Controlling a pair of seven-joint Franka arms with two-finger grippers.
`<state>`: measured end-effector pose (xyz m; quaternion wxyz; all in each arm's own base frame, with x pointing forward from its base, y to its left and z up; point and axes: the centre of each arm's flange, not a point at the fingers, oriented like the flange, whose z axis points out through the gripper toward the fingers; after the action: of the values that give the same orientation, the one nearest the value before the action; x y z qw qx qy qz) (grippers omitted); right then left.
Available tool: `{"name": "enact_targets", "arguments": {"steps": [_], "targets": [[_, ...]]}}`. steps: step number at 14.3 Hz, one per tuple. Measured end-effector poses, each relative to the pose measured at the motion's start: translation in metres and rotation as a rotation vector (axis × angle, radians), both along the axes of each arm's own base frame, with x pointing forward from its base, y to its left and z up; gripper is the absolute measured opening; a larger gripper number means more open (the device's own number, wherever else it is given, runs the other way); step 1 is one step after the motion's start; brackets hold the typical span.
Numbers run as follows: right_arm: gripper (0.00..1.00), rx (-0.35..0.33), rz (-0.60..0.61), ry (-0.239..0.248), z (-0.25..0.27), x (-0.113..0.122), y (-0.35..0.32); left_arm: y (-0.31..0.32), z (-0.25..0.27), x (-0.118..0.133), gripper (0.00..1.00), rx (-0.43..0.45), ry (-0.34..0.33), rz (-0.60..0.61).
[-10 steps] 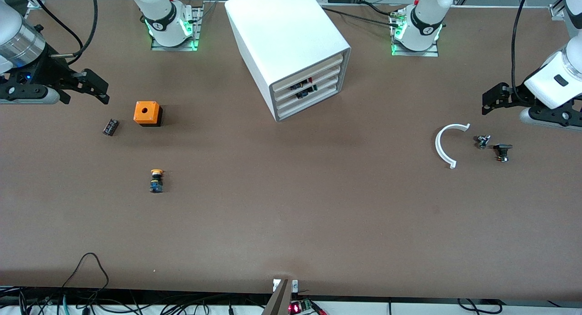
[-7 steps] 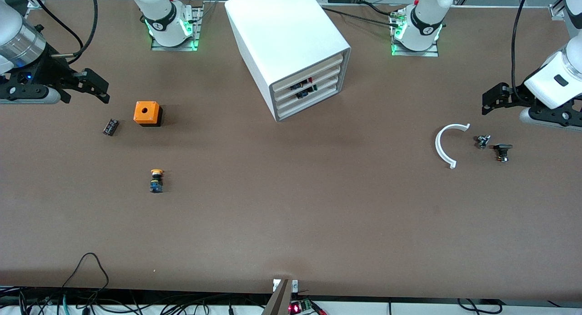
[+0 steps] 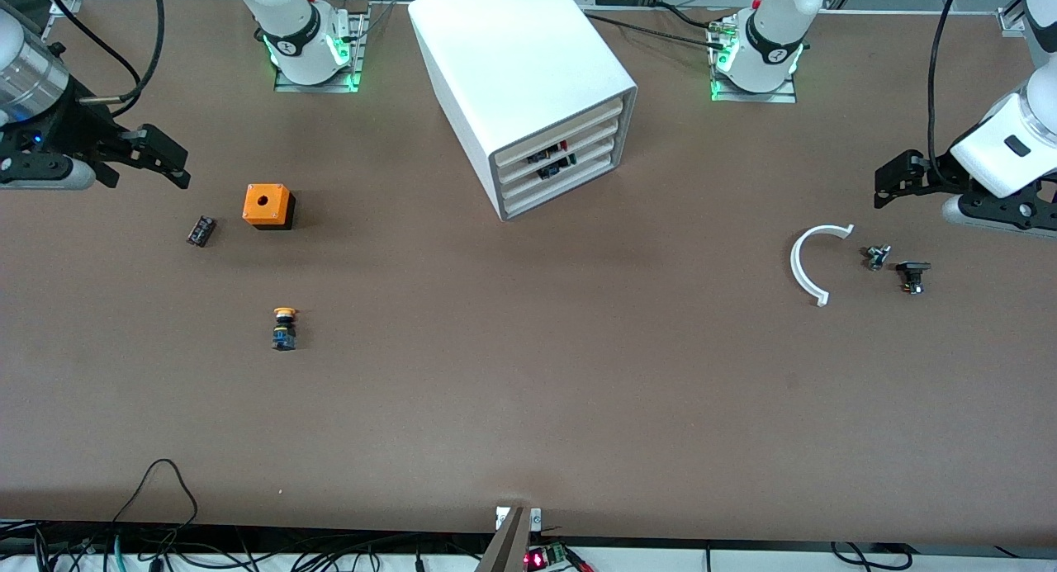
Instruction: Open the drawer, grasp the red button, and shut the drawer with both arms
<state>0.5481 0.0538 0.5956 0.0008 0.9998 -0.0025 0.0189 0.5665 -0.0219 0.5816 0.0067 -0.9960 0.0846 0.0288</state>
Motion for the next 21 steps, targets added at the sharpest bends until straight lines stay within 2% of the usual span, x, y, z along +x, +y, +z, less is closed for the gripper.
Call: {"name": "enact_targets", "arguments": {"steps": [4,5,6,8,11,14,17,21], "targets": [[1.0,0.0,0.018,0.066,-0.036,0.014,0.01,-0.038,-0.018,-0.012,1.0,-0.003,0.123,-0.072],[1.0,0.001,0.021,0.089,-0.049,0.02,0.012,-0.054,-0.024,-0.013,1.0,-0.037,0.143,-0.092],[1.0,0.002,0.024,0.108,-0.062,0.025,0.014,-0.069,-0.031,-0.015,1.0,-0.099,0.168,-0.103],[1.0,0.008,0.03,0.114,-0.083,0.038,0.018,-0.087,-0.048,-0.014,1.0,-0.232,0.218,-0.106],[1.0,0.02,0.071,0.094,-0.094,0.063,0.045,-0.103,-0.073,-0.007,0.99,-0.421,0.285,-0.088],[1.0,0.035,0.096,0.065,-0.093,0.093,0.065,-0.118,-0.102,-0.001,0.99,-0.558,0.337,-0.12],[1.0,0.044,0.084,0.065,-0.094,0.112,0.078,-0.134,-0.143,0.001,0.99,-0.742,0.389,-0.141],[1.0,0.047,-0.014,0.076,-0.086,0.118,0.102,-0.146,-0.232,-0.017,0.99,-1.0,0.357,-0.164]]}}
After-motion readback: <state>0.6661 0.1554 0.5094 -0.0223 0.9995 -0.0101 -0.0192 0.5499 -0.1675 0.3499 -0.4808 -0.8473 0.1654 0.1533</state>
